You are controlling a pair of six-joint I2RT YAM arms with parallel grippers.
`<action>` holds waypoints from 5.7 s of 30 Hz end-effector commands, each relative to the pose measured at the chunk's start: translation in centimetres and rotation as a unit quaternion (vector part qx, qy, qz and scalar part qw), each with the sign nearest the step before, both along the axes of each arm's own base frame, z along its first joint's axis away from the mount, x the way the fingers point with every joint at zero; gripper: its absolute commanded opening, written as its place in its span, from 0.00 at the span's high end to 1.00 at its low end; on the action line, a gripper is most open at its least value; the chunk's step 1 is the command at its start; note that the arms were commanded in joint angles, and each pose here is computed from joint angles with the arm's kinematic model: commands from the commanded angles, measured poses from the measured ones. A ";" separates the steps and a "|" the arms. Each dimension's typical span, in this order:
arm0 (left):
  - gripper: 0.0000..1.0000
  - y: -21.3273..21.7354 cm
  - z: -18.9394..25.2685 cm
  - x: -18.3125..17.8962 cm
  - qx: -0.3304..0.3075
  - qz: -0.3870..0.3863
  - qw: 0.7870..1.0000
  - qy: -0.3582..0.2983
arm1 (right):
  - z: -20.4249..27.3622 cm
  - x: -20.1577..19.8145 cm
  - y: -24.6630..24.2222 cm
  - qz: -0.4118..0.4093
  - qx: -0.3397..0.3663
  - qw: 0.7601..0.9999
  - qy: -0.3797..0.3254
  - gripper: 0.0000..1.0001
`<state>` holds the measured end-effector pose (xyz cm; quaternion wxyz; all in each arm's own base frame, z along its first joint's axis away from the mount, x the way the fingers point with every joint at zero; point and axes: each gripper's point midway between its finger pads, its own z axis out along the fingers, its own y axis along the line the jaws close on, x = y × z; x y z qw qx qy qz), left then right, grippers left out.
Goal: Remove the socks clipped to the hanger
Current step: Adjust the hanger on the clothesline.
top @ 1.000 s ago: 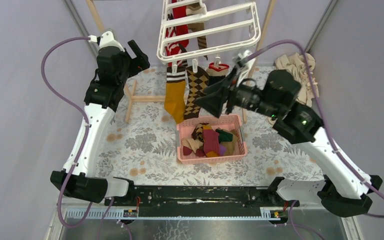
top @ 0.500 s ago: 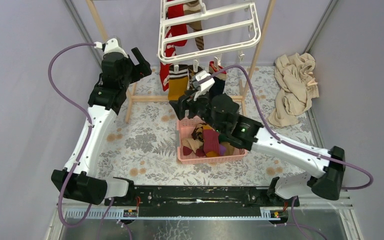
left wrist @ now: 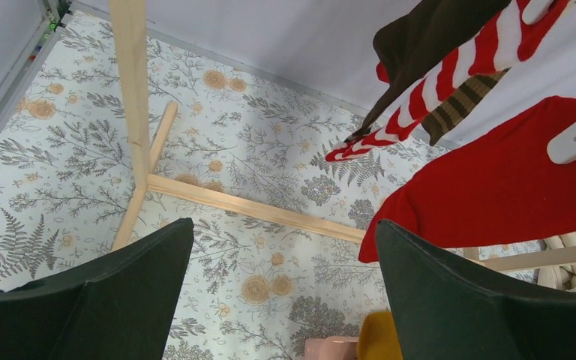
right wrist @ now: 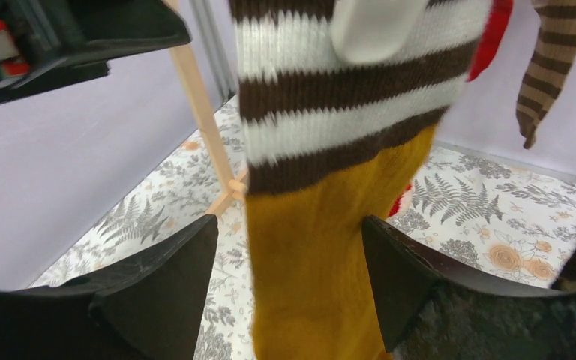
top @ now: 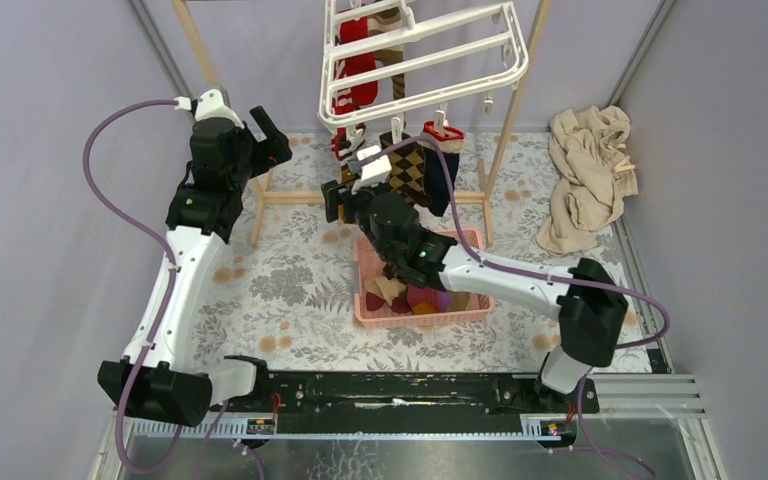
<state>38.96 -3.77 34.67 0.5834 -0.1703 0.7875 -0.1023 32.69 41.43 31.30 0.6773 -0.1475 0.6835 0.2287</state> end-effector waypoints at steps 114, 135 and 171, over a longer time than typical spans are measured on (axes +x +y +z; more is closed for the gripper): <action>0.01 1.0 2.9 -2.3 0.020 -0.002 0.999 -0.038 | 10.5 6.7 1.0 0.344 0.190 0.890 0.232 0.95; 0.01 1.1 3.7 -2.7 0.022 -0.001 0.999 -0.044 | 10.8 11.2 -8.5 0.234 0.294 0.903 0.210 0.96; 0.01 1.2 3.6 -2.5 0.029 0.001 0.999 -0.041 | 6.2 19.3 -14.5 0.208 0.265 0.899 0.281 0.94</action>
